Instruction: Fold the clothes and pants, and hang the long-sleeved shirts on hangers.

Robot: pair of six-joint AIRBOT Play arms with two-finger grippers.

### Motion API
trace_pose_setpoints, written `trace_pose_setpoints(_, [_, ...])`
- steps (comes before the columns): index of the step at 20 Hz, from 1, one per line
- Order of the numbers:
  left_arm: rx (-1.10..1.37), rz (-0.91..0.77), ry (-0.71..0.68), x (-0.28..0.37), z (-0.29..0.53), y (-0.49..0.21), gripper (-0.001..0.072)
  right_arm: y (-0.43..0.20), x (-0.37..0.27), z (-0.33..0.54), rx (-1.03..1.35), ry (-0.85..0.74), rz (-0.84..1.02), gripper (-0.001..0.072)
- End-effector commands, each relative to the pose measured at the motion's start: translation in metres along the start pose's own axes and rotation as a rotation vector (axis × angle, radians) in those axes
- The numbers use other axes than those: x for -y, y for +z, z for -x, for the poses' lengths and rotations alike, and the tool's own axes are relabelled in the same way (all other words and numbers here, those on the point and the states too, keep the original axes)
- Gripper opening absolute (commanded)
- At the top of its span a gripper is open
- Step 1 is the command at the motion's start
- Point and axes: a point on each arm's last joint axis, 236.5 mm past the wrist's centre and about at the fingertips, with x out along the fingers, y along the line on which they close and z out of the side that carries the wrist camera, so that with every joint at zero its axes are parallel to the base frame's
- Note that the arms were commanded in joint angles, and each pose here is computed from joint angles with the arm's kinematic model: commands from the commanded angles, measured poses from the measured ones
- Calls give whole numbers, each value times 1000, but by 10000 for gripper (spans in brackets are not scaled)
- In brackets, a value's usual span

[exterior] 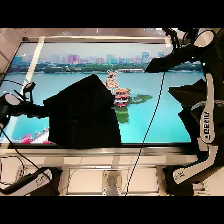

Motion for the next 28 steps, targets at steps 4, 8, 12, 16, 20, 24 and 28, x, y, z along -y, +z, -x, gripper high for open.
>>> trace_pose_setpoints(4, [118,118,59,-23,26,36,709,-22,9,0,-88,-18,-11,434])
trace_pose_setpoints(8, [-45,215,183,-60,75,-54,707,-35,23,0,-113,-5,-71,433])
trace_pose_setpoints(12, [-174,548,65,-57,55,-153,704,-54,15,-21,-180,36,-90,433])
trace_pose_setpoints(16, [-157,689,-105,-38,26,-174,705,-44,17,-27,-136,25,-28,433])
trace_pose_setpoints(20, [-53,696,-227,-23,18,-141,705,-32,22,-29,-87,4,-15,433])
trace_pose_setpoints(24, [-93,708,-227,-27,2,-142,633,-33,22,-29,-87,4,-15,433])
trace_pose_setpoints(28, [-137,673,-222,-22,-21,-139,604,-33,22,-29,-88,5,-16,433])
